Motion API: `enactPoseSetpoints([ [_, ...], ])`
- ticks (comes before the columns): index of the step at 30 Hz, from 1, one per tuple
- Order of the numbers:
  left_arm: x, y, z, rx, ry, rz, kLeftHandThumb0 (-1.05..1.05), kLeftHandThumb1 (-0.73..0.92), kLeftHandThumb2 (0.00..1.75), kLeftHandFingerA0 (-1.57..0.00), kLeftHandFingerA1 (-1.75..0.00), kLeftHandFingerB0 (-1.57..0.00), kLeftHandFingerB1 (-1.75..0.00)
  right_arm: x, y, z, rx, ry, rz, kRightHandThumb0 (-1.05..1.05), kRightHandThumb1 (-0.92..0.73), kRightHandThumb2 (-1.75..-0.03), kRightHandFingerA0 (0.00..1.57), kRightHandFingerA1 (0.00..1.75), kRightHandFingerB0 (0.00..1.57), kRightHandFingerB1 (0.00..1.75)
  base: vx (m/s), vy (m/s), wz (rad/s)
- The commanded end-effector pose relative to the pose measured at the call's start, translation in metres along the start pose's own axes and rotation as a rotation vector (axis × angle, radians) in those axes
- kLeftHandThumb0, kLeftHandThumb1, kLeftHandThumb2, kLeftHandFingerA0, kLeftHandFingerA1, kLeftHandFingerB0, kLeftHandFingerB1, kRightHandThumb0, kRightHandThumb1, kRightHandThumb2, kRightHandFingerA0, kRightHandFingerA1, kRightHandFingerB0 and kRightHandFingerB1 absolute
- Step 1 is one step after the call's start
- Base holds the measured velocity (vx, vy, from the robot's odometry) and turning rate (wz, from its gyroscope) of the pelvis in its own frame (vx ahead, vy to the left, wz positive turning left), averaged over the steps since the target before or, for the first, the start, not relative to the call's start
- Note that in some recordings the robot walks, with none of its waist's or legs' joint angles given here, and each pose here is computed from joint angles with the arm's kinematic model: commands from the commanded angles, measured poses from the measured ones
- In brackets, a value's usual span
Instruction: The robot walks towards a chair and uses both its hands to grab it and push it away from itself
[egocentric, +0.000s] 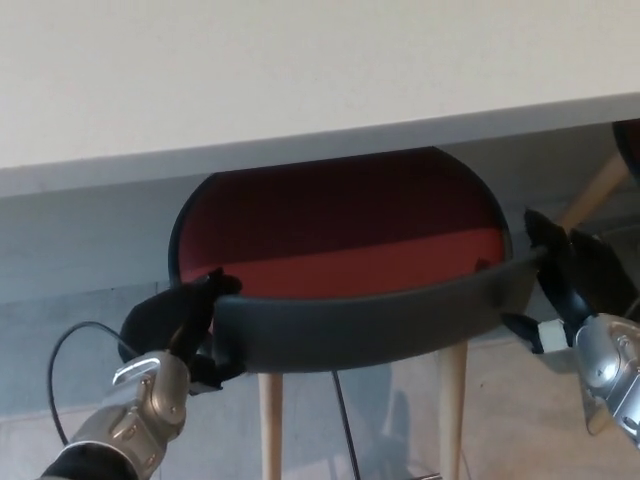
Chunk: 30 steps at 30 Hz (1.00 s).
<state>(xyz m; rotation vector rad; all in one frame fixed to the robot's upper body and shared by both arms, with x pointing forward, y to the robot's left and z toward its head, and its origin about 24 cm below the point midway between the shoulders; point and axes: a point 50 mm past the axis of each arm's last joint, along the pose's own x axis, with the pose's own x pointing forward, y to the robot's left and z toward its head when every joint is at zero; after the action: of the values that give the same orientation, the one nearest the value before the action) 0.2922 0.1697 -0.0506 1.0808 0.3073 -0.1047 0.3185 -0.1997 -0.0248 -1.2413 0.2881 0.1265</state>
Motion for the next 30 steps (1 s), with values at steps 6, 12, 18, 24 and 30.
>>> enactPoseSetpoints([
  [6, 0.011, 0.012, 0.004, 0.123, 0.014, 0.007, -0.33, 0.42, 0.94, -0.30, -0.64, -0.14, -0.53, -0.004, 0.018, 0.015, -0.030, -0.065, 0.122, -0.63, -0.54, -0.75, 0.00, 0.00, 0.02, 0.03, 0.00, 0.000, 0.00],
  [12, 0.008, 0.009, -0.006, 0.088, 0.070, -0.121, -0.74, 0.56, 0.57, 0.00, 0.00, 0.00, 0.00, -0.014, 0.030, 0.007, 0.061, -0.040, 0.220, -0.91, -0.53, -0.83, 0.00, 0.14, 0.00, 0.00, 0.00, 0.000, 0.00],
  [18, 0.005, 0.021, -0.023, 0.084, 0.089, -0.168, -0.75, 0.53, 0.69, 0.00, 0.00, 0.00, 0.00, -0.021, 0.021, -0.014, 0.091, -0.020, 0.270, -0.90, -0.53, -0.81, 0.00, 0.18, 0.00, 0.00, 0.00, 0.000, 0.00],
  [24, -0.008, 0.023, -0.051, 0.039, 0.124, -0.117, -0.74, 0.56, 0.69, 0.00, 0.00, 0.00, 0.00, -0.033, 0.015, -0.041, 0.140, 0.030, 0.248, -0.96, -0.55, -0.85, 0.00, 0.19, 0.00, 0.00, 0.00, 0.000, 0.01],
  [30, -0.018, 0.022, -0.062, 0.039, 0.122, -0.109, -1.03, 0.56, 0.84, 0.00, -0.26, 0.00, 0.00, -0.041, 0.011, -0.049, 0.147, 0.032, 0.248, -0.98, -0.56, -0.87, 0.00, 0.22, 0.00, 0.00, 0.00, 0.000, 0.03],
])
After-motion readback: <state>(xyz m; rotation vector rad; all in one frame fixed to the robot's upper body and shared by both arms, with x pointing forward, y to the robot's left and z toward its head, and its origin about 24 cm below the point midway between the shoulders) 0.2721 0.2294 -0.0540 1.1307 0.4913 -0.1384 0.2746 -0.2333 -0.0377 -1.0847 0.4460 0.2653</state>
